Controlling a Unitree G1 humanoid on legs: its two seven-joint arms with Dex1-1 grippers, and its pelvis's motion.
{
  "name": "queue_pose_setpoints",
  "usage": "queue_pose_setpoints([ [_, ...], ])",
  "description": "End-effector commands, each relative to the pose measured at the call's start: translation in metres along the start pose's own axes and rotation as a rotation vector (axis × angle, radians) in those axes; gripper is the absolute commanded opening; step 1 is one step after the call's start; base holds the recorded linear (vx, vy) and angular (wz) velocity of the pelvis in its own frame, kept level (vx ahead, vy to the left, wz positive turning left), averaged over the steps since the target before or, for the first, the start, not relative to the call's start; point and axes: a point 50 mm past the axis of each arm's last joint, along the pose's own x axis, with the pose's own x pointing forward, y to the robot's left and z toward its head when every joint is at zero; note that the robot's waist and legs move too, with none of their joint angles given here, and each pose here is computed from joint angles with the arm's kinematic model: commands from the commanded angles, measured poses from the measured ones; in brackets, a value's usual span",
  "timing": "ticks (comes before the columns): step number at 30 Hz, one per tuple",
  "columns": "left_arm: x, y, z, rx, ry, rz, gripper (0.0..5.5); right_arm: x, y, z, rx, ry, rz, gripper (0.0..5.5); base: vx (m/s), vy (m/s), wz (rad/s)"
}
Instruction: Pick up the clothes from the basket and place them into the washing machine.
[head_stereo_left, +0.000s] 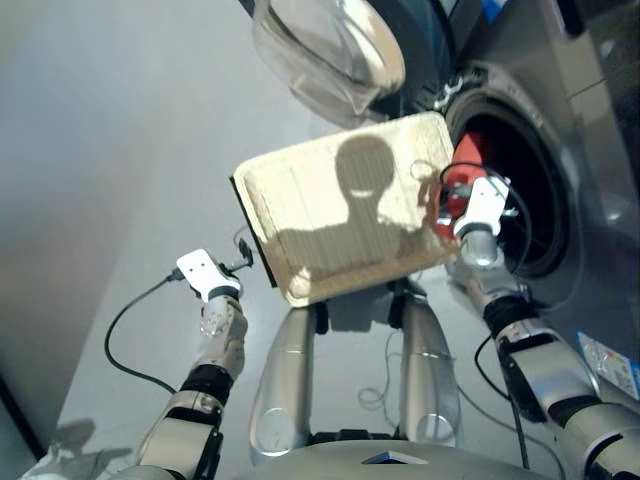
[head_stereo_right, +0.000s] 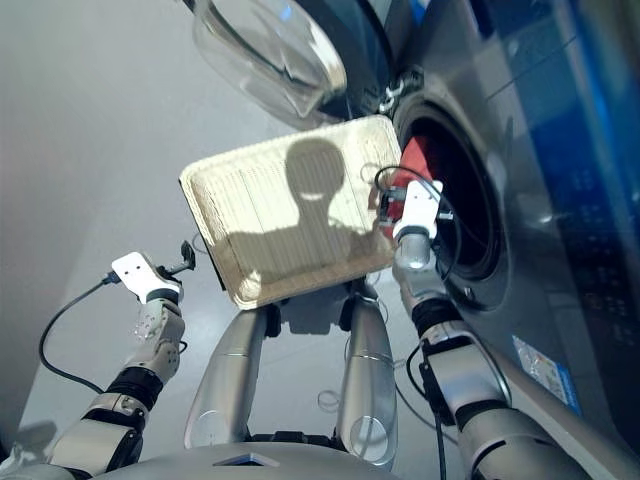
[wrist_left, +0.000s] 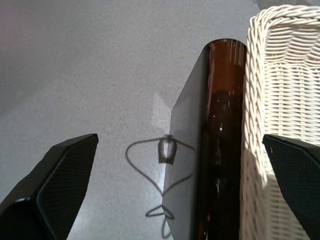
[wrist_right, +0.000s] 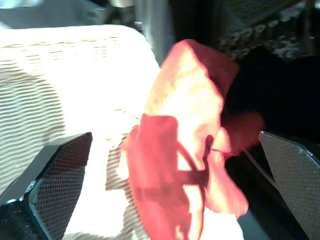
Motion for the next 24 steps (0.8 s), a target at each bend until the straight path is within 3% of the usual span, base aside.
queue_pose_setpoints([
  [1,-0.008,0.014,-0.010,0.064,0.014,0.032,5.50,-0.010,-0.002,-0.007,0.008,-0.028,-0.008,5.50,0.000,0.000,0.000],
  [9,-0.006,0.027,-0.007,0.041,0.008,0.116,5.50,0.009,-0.032,0.012,-0.035,-0.049,-0.194,5.50,0.000,0.000,0.000],
  [14,-0.006,0.037,-0.004,0.015,-0.002,0.142,5.50,0.032,-0.074,0.055,0.091,-0.113,-0.354,5.50,0.000,0.000,0.000],
  [24,-0.010,0.032,-0.002,-0.018,-0.008,0.086,5.50,0.048,-0.079,0.103,0.224,-0.233,-0.291,5.50,0.000,0.000,0.000],
])
